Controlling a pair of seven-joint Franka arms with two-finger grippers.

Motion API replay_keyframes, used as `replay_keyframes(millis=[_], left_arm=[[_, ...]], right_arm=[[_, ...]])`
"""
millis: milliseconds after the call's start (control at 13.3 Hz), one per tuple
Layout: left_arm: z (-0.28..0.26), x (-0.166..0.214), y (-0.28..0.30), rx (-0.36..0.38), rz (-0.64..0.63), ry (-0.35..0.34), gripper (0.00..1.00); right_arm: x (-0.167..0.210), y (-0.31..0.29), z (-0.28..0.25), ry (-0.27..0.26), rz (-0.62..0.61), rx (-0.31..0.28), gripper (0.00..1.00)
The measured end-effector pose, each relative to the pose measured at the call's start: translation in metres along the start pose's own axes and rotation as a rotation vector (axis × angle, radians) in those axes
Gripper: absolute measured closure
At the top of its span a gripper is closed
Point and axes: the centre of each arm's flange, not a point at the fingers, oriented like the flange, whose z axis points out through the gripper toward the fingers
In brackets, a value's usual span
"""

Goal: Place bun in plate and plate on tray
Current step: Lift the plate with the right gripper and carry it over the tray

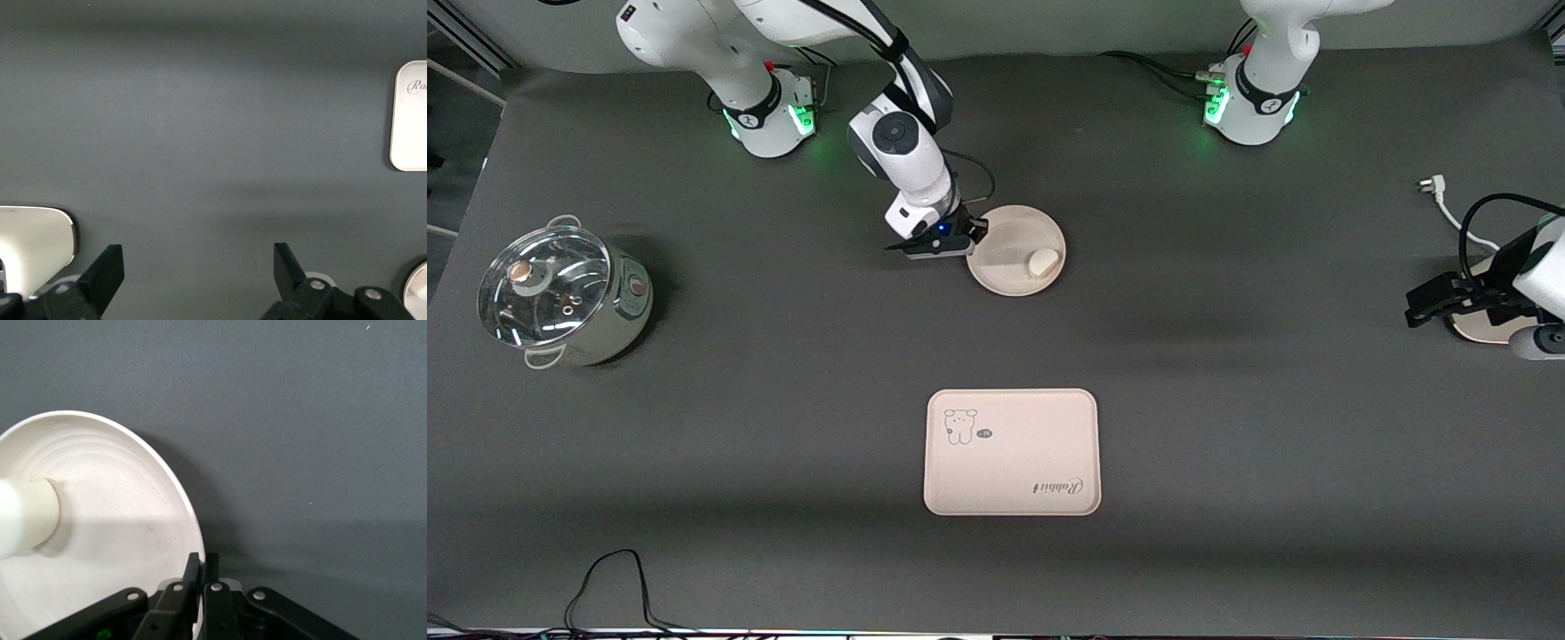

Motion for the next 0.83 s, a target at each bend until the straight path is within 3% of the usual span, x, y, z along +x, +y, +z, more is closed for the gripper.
replay_keyframes(millis=[377, 678, 829], left_arm=[[-0.009, -0.005, 0.001, 0.000, 0.002, 0.004, 0.00], [-0.015, -0.012, 0.003, 0.001, 0.005, -0.015, 0.00], [-0.015, -0.014, 0.006, 0.000, 0.009, -0.025, 0.00]], right_arm=[[0.035, 0.003, -0.096, -0.010, -0.034, 0.027, 0.96], [0.043, 0.007, -0.168, -0.026, -0.030, 0.180, 0.96], [0.056, 0.014, -0.169, -0.025, -0.021, 0.199, 0.96]])
